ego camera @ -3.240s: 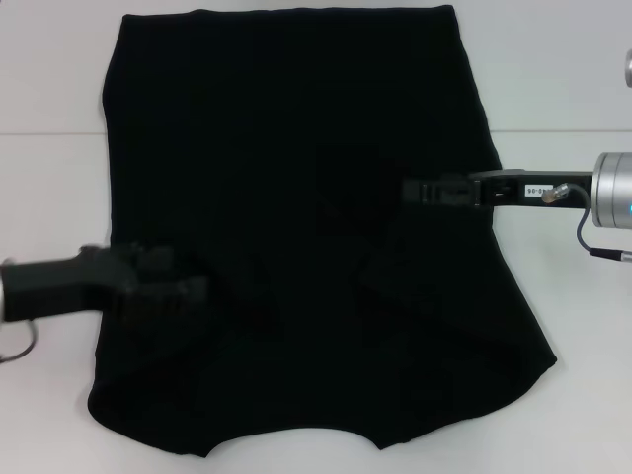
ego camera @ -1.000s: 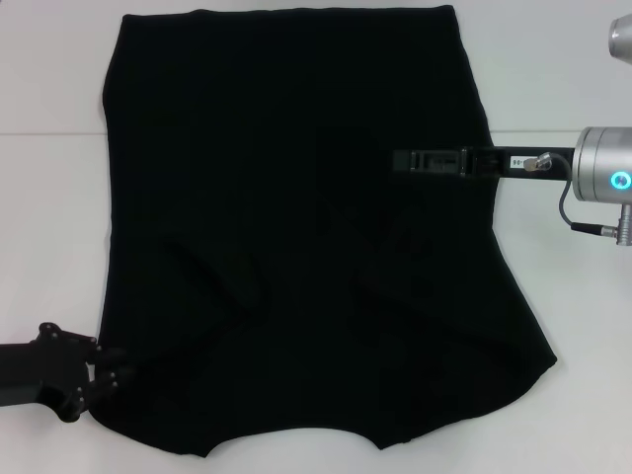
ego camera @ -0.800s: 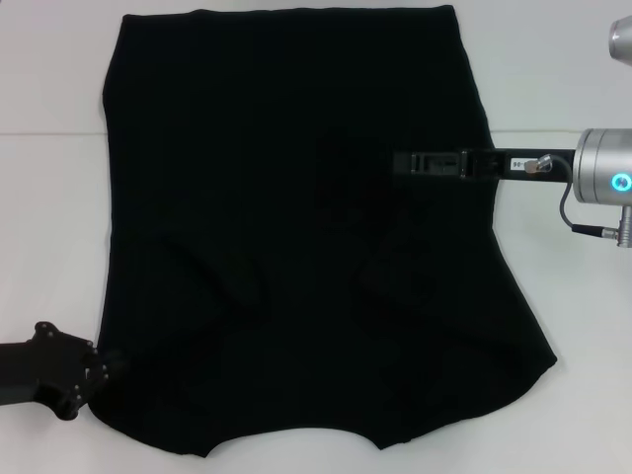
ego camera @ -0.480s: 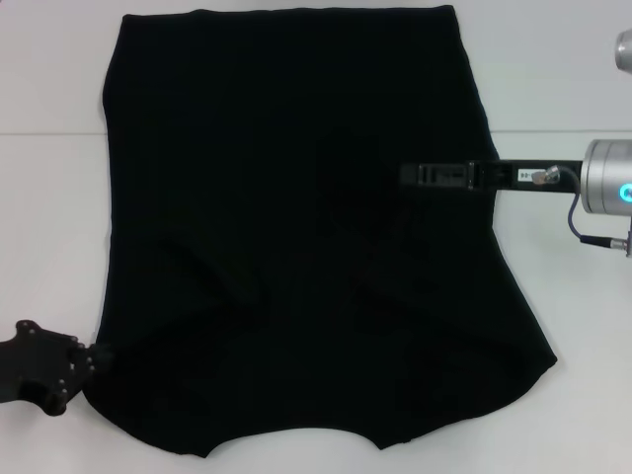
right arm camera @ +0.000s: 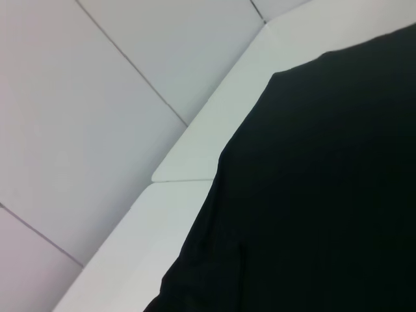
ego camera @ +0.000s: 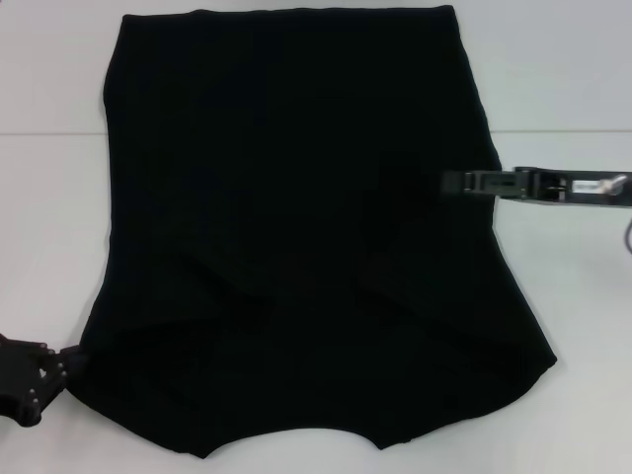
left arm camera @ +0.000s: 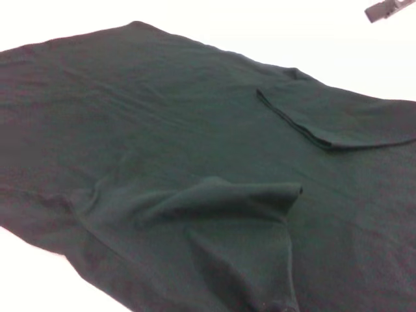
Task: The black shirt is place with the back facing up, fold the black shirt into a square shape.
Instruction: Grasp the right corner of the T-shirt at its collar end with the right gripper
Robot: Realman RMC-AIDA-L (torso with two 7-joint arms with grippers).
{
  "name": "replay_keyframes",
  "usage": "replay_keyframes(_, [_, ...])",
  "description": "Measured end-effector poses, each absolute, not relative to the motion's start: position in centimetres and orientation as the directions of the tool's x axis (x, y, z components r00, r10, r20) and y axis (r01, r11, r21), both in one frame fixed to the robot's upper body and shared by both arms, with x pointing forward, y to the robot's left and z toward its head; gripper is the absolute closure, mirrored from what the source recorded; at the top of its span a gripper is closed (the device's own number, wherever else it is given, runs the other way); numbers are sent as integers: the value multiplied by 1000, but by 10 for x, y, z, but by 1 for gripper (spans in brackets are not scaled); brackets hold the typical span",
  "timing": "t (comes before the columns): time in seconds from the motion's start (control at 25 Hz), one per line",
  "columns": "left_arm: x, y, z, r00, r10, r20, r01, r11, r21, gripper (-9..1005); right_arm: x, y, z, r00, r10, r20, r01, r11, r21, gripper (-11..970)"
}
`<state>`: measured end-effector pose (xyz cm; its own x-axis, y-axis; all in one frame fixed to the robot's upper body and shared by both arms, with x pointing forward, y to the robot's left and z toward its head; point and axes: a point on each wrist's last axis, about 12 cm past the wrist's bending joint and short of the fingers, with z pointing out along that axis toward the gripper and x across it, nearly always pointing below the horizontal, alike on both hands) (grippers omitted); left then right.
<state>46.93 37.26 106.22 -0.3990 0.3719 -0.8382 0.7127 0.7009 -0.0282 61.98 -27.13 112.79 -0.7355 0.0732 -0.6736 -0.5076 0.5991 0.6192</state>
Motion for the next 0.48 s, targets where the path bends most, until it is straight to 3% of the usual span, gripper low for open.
replay_keyframes(0.2, [460, 376, 1058, -380, 333, -863, 690, 723, -25, 982, 609, -294, 1126, -816, 118, -566, -401, 591, 700, 45])
replay_keyframes(0.48, [453, 378, 1054, -360, 283, -889, 660, 751, -28, 983, 578, -317, 1104, -893, 97, -439, -308, 581, 754, 60])
